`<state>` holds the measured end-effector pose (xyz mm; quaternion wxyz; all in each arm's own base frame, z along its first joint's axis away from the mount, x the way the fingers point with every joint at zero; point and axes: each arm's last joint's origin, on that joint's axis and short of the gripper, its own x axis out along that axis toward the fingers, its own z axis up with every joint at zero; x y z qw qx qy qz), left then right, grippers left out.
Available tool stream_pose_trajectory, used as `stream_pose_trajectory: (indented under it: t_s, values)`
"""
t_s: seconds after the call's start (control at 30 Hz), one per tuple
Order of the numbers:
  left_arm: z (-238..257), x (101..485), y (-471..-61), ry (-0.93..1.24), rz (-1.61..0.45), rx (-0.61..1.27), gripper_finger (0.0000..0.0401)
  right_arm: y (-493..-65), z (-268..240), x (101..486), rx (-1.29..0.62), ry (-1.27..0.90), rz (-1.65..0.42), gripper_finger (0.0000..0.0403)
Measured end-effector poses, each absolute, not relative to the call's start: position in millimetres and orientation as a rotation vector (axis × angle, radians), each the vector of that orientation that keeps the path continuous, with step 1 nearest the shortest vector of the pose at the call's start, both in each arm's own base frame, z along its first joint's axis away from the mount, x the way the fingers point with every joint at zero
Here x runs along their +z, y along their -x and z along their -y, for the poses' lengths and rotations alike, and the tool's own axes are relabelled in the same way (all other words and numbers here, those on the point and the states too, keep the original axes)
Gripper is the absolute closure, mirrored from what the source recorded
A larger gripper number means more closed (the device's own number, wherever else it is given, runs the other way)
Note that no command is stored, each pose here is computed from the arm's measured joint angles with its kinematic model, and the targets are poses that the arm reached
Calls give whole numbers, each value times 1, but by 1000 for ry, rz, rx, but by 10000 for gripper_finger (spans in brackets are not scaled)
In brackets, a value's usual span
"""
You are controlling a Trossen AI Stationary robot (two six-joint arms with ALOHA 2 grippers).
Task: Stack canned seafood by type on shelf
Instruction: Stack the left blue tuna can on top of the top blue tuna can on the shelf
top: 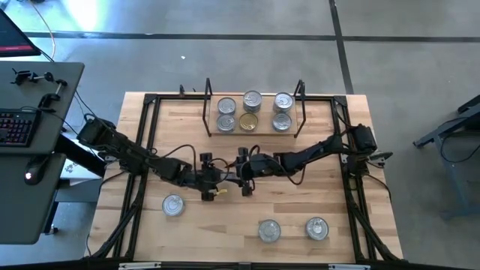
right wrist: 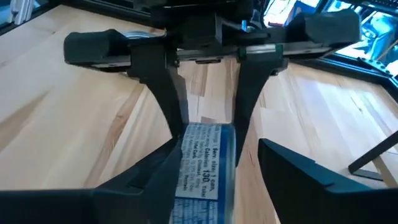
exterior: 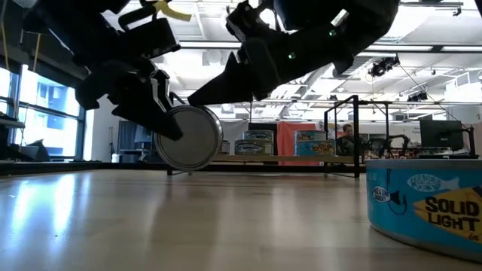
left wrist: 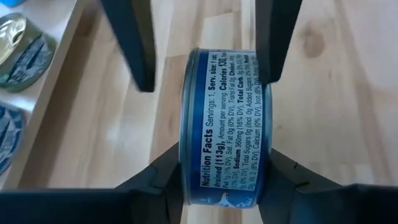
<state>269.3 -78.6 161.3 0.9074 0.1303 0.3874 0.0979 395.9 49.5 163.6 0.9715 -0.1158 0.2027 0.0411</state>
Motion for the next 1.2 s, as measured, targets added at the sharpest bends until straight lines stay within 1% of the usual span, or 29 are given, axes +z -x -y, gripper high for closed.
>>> stream_pose_trajectory:
  t_s: [0.17,0.27,0.4,0.6,0.67,0.7,0.77,0.83,0.97,1.07,1.13,1.2]
  values:
    - [78,160,-266,-271,-842,215,264,-395,-51,161,99,207,-427,210]
    - [77,158,-264,-274,-860,221,267,-396,-48,161,84,172,-427,203]
    - [77,160,-266,-264,-838,221,267,-396,-47,161,94,206,-424,185]
    - [79,164,-271,-242,-777,206,256,-398,-52,153,165,277,-420,184]
    - [80,164,-272,-253,-768,196,252,-398,-52,152,157,258,-416,193]
    - [80,164,-272,-255,-767,196,250,-398,-52,152,154,240,-415,204]
    - [78,164,-271,-234,-776,209,247,-398,-51,151,142,221,-427,239]
    - [76,163,-268,-220,-794,228,242,-397,-51,149,97,202,-439,285]
    - [72,155,-257,-194,-810,252,228,-378,-49,133,20,170,-359,284]
    - [68,139,-242,-172,-865,273,220,-352,-45,117,-5,86,-278,284]
    - [66,133,-238,-143,-817,287,219,-336,-42,113,-24,50,-192,284]
    - [66,127,-237,-122,-718,268,218,-320,-42,114,-23,45,-89,284]
